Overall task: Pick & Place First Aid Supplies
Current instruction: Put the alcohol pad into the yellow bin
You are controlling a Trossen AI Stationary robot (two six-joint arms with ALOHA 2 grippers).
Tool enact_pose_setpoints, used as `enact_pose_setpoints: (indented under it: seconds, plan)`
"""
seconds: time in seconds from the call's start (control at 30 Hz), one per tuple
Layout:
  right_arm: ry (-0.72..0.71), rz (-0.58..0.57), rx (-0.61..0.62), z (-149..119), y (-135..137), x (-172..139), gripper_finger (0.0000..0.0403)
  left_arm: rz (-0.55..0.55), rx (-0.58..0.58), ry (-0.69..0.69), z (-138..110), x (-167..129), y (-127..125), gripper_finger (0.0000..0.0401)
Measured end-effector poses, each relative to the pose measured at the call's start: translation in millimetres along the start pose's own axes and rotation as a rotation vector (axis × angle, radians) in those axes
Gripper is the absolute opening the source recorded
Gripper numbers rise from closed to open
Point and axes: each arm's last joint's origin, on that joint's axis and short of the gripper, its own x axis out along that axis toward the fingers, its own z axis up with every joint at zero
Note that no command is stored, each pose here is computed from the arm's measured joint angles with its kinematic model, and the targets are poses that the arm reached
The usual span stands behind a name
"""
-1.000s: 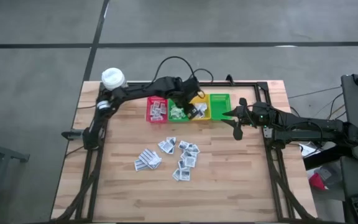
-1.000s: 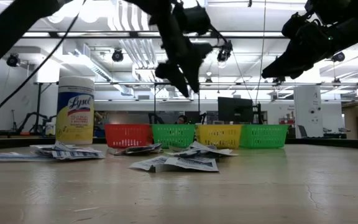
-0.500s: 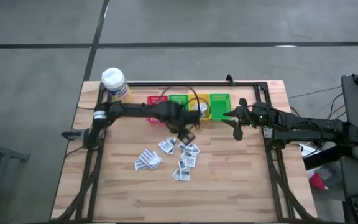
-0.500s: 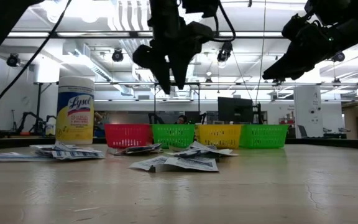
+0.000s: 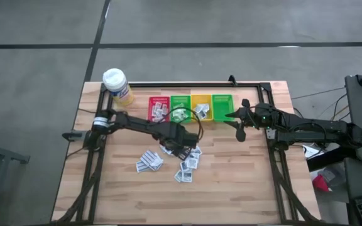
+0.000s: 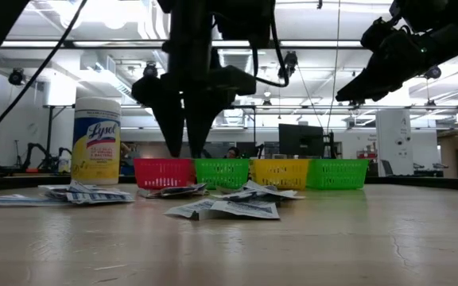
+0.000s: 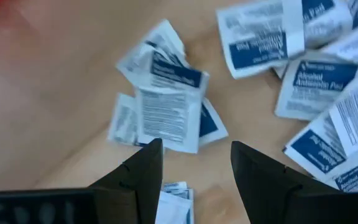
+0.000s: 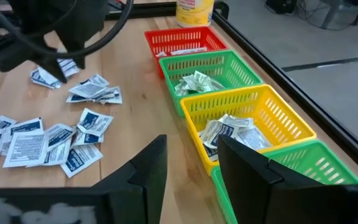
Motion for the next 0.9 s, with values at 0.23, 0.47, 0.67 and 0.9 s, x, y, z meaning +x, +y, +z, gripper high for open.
enact_pose_setpoints:
  seconds: [0.23,0.47,0.67,0.9]
  plan:
    - [0.000,0.000,0.001,0,0,0,0.0142,-0.053,0.008,0.006,-6,14,-5,0.0183]
    - [-0.001,0.000,0.004,0,0,0,0.0141,-0.028,0.005,-0.010,-6,18,-3,0.0183]
    - [-0.001,0.000,0.004,0,0,0,0.0138,-0.015,0.016,-0.017,-6,21,-1,0.0183]
    - [-0.001,0.000,0.004,0,0,0,0.0144,-0.029,-0.004,-0.004,-9,36,1,0.0183]
